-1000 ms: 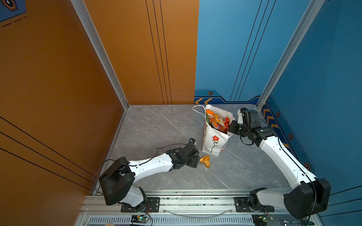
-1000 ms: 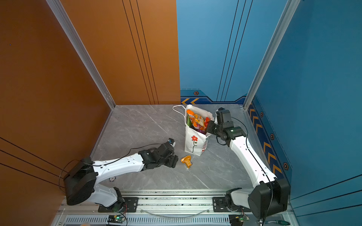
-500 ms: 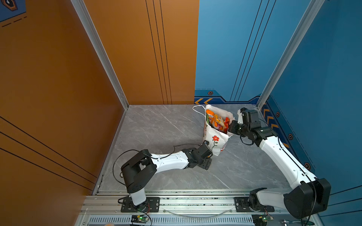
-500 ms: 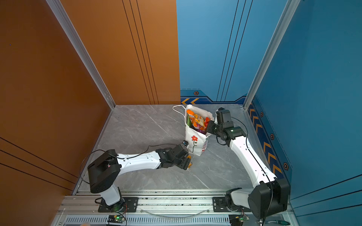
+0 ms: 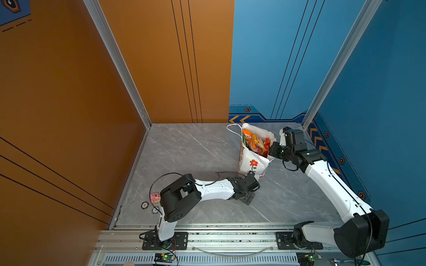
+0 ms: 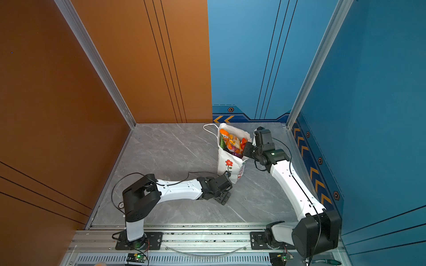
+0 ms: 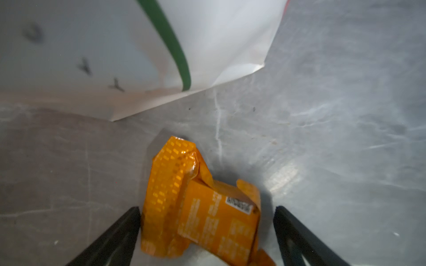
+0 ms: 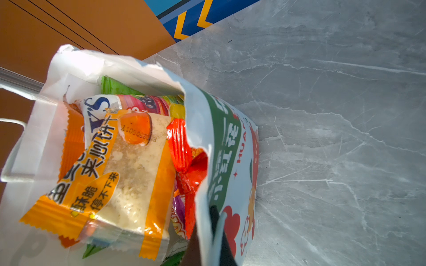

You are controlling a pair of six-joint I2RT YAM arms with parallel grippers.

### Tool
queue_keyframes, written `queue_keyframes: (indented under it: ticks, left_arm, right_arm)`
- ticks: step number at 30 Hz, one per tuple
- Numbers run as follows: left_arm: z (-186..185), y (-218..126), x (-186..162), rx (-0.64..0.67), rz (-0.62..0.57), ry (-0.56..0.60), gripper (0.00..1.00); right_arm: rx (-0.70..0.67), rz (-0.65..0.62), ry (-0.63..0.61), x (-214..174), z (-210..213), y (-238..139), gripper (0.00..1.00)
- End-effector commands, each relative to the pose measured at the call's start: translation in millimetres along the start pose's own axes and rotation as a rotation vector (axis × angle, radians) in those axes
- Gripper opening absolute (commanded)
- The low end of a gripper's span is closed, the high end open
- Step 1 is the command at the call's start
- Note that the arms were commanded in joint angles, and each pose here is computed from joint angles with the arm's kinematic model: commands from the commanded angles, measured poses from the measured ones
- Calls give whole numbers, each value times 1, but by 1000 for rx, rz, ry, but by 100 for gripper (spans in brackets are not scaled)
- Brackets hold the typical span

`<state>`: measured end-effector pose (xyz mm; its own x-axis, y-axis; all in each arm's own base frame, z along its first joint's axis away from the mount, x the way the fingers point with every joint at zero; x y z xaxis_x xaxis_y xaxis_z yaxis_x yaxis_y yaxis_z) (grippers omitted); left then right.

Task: Place the snacks into the paper bag
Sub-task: 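Close the left gripper on the small orange pack, then lift the small orange pack with the left gripper over the paper bag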

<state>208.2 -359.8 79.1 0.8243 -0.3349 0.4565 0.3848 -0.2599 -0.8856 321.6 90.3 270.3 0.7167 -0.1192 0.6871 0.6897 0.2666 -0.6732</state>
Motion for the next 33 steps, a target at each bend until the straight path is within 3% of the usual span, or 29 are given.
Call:
queue_keyframes:
  ticks: [1, 15, 21, 33]
  left_arm:
    - [1, 2, -4, 76, 21, 54, 89]
    - [0, 4, -5, 109, 32, 67, 62]
    - [-2, 3, -8, 83, 50, 79, 38]
    - [9, -9, -15, 43, 13, 31, 17]
  right_arm:
    - [-4, 101, -20, -24, -1, 4, 5]
    - [-1, 101, -22, -22, 0, 3, 6]
    - [1, 102, -23, -22, 1, 3, 6]
    - [-5, 104, -22, -24, -1, 4, 6]
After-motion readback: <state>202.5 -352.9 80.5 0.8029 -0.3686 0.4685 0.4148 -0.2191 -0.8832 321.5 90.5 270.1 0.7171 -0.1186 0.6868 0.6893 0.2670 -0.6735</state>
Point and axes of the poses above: each gripper's point midway between its finger pads, its own y axis out along the fingers, its own z axis along the line the jaws close on, x = y × z, the point moved 6 cm from there along -y, back along the fingers, and after that the axes turned 13 degrees about -y, right-handed, at the moved point
